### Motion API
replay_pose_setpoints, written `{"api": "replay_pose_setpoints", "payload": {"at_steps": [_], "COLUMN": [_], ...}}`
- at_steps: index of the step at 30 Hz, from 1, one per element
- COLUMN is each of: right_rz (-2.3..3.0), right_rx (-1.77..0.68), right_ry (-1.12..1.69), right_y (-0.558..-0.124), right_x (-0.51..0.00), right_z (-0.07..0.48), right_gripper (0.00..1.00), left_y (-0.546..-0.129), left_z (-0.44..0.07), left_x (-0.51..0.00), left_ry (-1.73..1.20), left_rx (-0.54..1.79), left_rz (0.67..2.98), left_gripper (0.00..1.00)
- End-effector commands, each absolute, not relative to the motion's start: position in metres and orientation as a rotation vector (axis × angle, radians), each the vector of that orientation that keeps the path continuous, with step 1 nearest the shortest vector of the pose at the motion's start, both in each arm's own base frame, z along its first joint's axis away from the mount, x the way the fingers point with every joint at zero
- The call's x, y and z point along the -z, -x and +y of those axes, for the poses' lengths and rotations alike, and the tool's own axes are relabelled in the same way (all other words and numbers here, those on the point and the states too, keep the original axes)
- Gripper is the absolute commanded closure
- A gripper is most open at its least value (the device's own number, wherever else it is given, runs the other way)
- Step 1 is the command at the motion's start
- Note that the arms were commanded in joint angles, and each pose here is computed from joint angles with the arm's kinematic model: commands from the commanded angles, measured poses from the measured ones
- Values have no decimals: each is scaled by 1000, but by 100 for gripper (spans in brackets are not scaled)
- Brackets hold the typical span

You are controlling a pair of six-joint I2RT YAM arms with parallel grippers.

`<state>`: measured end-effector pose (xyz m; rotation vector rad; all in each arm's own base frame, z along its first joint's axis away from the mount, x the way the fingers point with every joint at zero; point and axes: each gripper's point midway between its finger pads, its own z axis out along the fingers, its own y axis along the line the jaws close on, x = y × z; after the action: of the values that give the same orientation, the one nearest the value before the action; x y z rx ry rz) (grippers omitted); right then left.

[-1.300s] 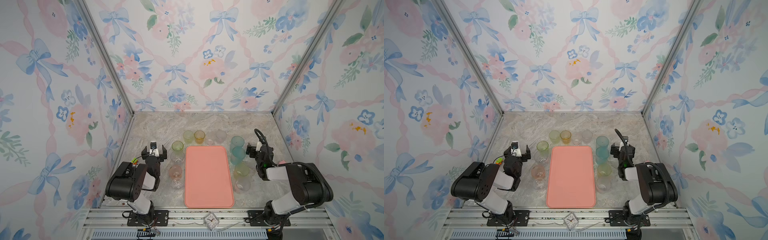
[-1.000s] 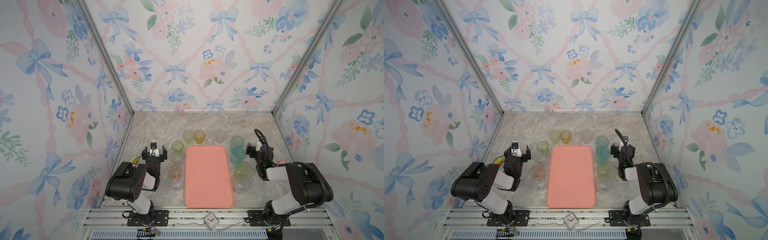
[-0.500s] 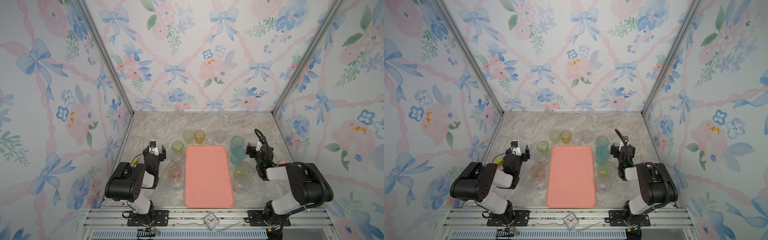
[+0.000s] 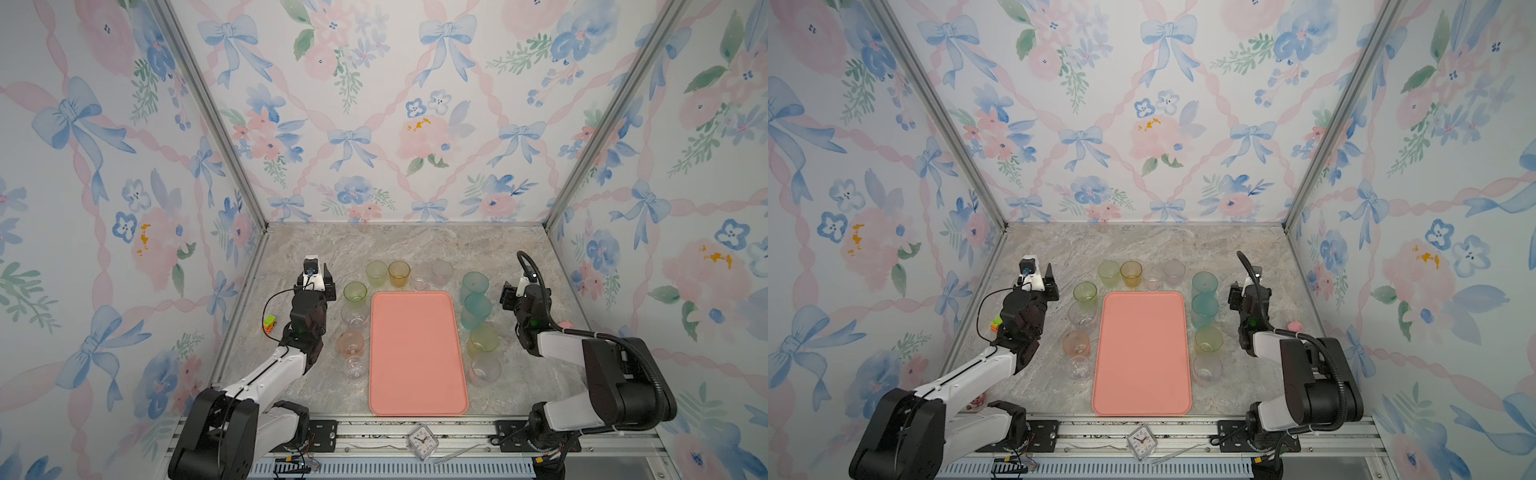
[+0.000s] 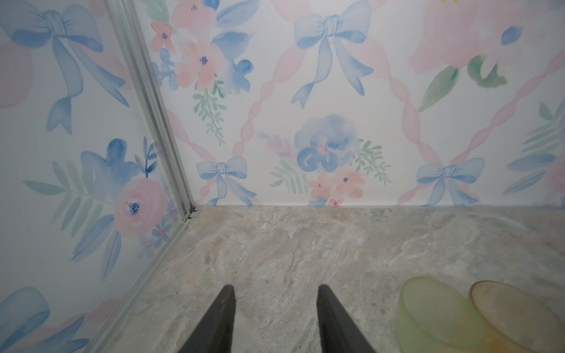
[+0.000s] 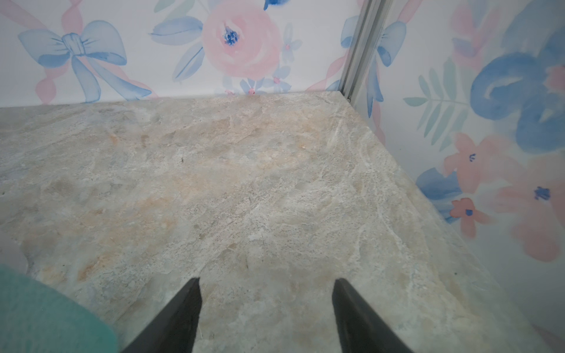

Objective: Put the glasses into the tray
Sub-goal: 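Raise both arms from rest and move grippers toward the cups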

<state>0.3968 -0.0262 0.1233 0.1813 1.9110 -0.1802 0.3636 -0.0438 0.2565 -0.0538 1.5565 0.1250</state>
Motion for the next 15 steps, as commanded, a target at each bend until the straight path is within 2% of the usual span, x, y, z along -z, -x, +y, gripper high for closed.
{"api": "replay_pose_setpoints", "payload": {"at_steps": [1,7,14,15], "right_rz": [1894,2085,2369,2392], "right_rx": [189,46,-194,-219], "right_ry": [-269,-273,-220,-219], "right_y": [-388,-354,-324,-323], "right_x": [-152,-205,-211,-209], "right_z": [-40,-22,17,21], "right_gripper": [31,35,58,61], "left_y": [-348,-346,-356,-360], "left_z": [-40,-54,-70,-73], "left_x": [-251,-240,-220,-232], "left_ry": [149,131,38,45], "left_rx": [-127,-65,-68,-47], "left_rz": [1657,1803,1969,1948], "left_gripper": [58,64,68,68]}}
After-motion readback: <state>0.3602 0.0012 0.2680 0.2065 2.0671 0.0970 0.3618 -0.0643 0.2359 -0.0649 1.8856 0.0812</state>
